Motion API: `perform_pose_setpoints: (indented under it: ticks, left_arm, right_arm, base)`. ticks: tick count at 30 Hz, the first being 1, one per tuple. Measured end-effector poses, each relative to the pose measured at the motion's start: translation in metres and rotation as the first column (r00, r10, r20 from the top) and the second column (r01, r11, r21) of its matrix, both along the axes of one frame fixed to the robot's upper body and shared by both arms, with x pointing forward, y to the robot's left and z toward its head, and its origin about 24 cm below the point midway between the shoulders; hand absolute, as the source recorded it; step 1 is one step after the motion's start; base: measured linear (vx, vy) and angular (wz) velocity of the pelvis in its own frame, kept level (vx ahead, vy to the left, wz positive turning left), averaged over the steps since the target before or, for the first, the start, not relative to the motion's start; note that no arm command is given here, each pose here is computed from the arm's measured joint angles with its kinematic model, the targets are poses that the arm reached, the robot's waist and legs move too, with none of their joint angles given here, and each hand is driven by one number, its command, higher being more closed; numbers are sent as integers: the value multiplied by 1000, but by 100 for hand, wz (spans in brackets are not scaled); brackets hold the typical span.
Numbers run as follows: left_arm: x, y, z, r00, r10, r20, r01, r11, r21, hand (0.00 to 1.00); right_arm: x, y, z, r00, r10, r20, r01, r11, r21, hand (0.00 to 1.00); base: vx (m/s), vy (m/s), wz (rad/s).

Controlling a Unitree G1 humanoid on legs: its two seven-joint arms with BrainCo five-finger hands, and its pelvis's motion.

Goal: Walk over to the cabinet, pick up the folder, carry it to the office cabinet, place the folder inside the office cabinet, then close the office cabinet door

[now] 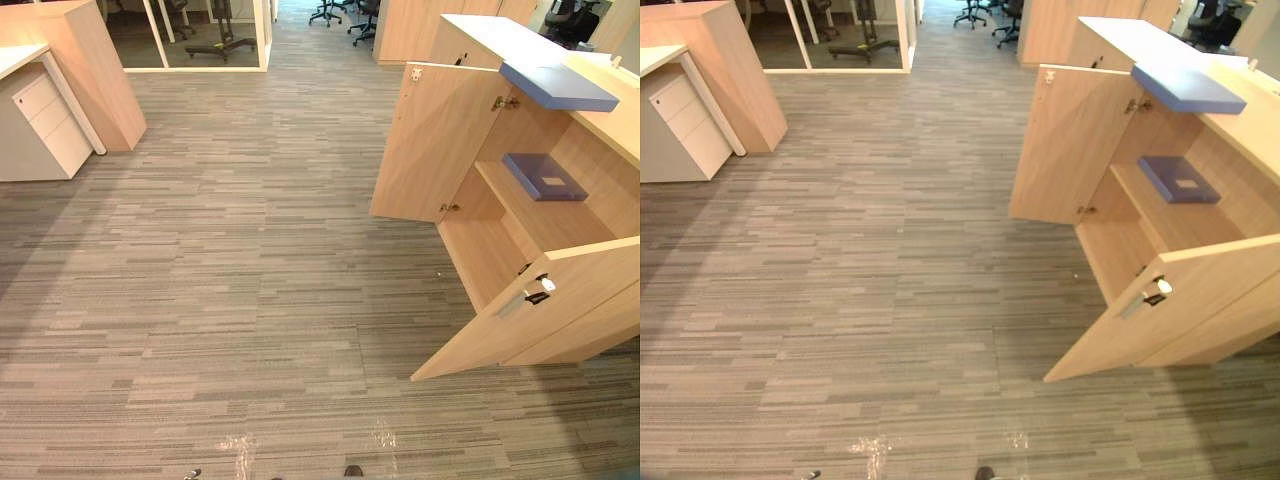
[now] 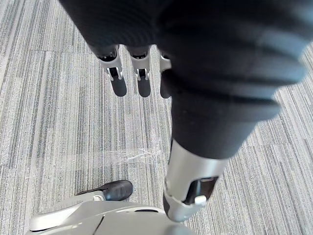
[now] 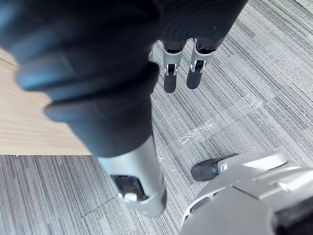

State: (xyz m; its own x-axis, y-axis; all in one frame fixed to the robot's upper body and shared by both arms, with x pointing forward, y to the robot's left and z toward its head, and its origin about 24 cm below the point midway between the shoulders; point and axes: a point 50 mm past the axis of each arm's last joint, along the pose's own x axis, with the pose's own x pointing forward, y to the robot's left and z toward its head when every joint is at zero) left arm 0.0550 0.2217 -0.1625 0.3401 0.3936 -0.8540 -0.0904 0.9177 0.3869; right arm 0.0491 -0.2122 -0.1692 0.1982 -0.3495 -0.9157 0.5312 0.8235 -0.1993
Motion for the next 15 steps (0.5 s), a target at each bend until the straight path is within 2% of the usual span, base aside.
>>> perform_pose_setpoints:
  ticks: [10, 15]
  left_arm:
    - [1, 1, 0, 1000, -12, 0, 12, 1000, 6, 0]
    - [9, 9, 3, 997, 62, 39, -62, 998, 23, 0]
  right_arm:
    - [-1, 1, 0, 1000, -1, -2, 1, 1000, 5, 0]
    - [2, 6, -1, 1000, -14, 6, 14, 1000, 18, 0]
  base:
    - [-6, -2, 3]
    - [-51, -23, 18]
